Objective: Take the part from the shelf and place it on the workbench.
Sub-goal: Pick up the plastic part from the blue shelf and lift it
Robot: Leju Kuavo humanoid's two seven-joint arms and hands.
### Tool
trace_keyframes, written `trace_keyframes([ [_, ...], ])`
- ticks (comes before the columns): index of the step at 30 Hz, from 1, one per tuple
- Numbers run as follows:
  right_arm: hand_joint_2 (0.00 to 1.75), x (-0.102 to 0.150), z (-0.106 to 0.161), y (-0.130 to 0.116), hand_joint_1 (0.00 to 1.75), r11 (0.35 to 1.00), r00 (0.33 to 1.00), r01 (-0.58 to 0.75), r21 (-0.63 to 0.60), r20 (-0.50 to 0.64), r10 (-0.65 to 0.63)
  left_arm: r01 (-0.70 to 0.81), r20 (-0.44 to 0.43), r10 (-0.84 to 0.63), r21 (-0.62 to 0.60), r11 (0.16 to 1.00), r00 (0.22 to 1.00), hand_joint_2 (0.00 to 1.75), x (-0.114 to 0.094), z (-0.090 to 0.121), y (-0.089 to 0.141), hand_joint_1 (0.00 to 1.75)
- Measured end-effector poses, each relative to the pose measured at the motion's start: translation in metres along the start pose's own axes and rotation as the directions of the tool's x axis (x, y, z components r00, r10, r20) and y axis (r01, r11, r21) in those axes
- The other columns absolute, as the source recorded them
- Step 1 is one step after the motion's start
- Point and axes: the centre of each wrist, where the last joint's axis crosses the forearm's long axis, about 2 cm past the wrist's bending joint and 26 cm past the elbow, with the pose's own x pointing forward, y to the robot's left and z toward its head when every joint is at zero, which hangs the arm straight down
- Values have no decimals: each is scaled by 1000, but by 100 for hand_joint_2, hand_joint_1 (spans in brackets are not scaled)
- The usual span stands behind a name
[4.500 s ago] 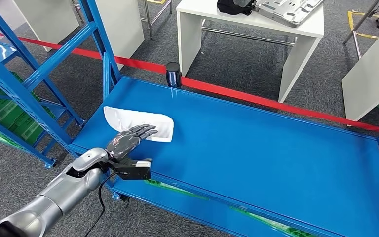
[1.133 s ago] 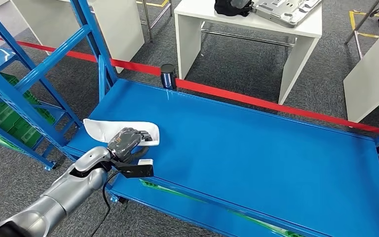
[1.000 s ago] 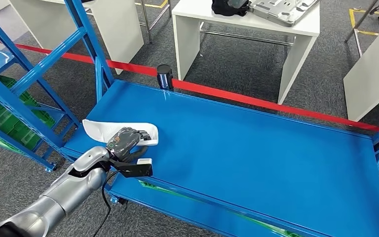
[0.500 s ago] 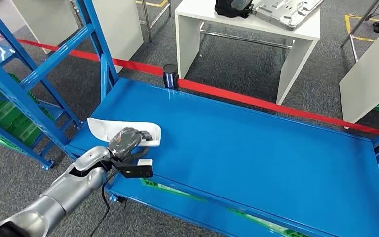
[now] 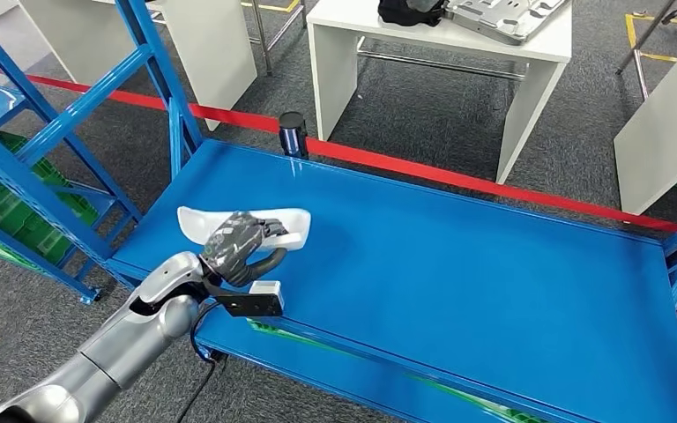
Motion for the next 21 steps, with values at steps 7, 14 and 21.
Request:
trace_keyframes([
  [7,0,1,-2,7,0,1000,1000,-11,10,9,11,-13,133,-9,161,987,991,175,39,-19,45,174],
  [14,0,2,-4,13,0,1000,1000,-12,26,14,12,3,213,-59,254,967,975,175,60,-27,75,173],
  [21,0,1,-3,11,0,1000,1000,-10,23,21,10,-8,246,-63,277,961,967,175,68,-28,80,174],
])
